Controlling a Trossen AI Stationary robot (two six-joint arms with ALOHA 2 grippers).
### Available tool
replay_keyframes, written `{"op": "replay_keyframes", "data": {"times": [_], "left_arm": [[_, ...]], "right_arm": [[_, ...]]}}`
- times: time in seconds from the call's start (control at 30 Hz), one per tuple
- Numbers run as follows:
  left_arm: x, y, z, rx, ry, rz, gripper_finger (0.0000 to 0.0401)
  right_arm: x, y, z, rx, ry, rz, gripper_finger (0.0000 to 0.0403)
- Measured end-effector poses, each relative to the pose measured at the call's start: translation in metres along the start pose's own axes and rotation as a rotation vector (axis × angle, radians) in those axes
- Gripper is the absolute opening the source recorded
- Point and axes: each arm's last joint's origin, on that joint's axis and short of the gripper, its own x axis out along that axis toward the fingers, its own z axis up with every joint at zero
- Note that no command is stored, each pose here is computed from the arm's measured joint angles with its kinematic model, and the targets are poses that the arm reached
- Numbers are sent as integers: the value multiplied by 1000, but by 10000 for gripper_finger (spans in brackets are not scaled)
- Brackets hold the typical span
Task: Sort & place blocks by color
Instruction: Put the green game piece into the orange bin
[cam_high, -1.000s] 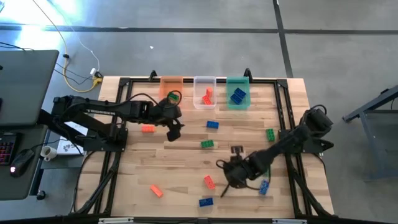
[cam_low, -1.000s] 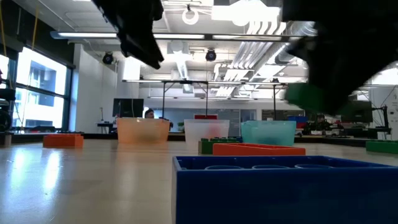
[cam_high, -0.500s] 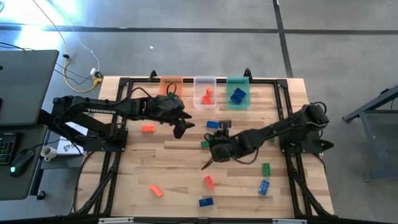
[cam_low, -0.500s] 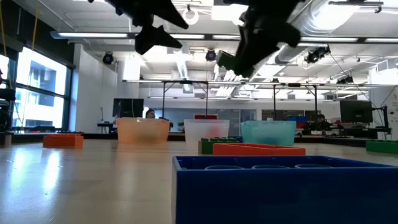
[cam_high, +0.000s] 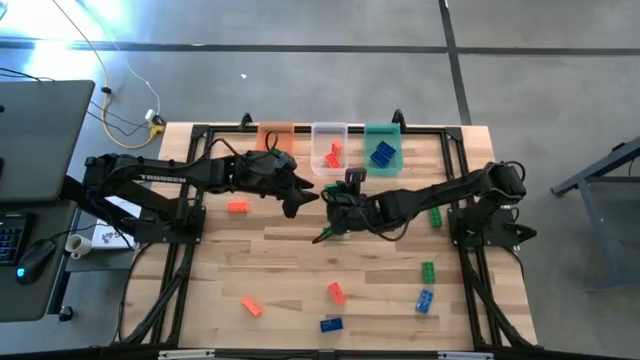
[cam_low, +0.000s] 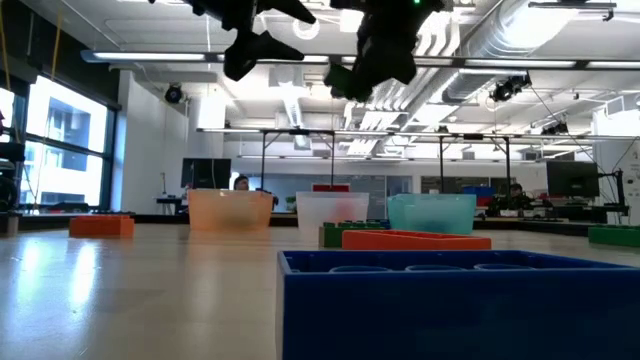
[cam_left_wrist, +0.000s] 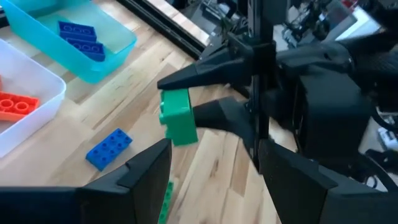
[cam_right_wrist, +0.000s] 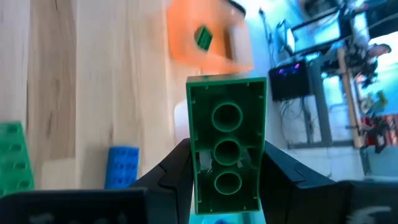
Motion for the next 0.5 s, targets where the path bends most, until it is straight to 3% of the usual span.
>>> {"op": "replay_keyframes", "data": {"times": [0.5], "left_arm": [[2,12,7,-22,-17,27,212]], "right_arm": [[2,-10,16,1,-120,-54,112]]}}
